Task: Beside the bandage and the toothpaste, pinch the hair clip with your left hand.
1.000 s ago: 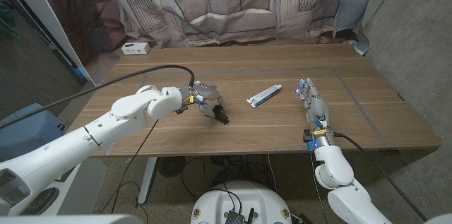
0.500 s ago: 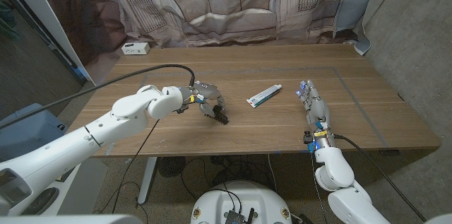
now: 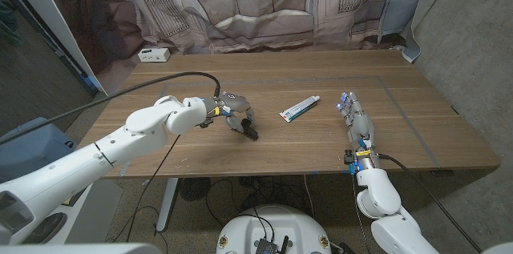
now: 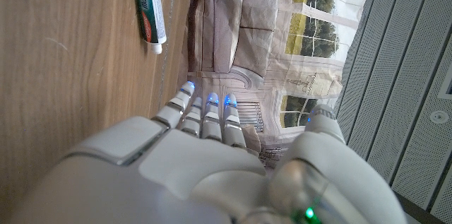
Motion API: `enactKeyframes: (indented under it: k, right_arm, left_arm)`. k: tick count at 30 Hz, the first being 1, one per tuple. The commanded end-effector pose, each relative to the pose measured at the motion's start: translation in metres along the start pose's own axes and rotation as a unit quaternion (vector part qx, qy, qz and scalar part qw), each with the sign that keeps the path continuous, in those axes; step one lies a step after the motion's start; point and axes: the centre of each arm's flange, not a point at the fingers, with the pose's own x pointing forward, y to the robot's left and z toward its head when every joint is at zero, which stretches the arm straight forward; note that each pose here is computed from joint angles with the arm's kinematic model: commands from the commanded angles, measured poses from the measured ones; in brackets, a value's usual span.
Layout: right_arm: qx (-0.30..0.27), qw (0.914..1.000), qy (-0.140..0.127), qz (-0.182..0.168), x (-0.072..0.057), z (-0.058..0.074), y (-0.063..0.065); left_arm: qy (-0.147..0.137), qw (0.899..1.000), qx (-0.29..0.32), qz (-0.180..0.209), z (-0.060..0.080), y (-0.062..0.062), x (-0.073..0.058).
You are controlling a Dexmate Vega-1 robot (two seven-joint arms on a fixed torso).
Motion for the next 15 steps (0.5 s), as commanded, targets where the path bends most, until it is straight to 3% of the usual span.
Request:
enactKeyframes:
  k: [1,15]
  right_arm:
    - [0.0,1.0,-0.009,-0.003,0.001,0.005,0.004]
    - [0.0,0.9999,-0.012,0.005,0.008,0.004,0.008]
  left_arm:
    - [0.006,1.0,0.001,0.019,-0.006,0.01,-0.007]
    - [0.013,0.999,0.002,0.042,-0.008,0.02,-0.019]
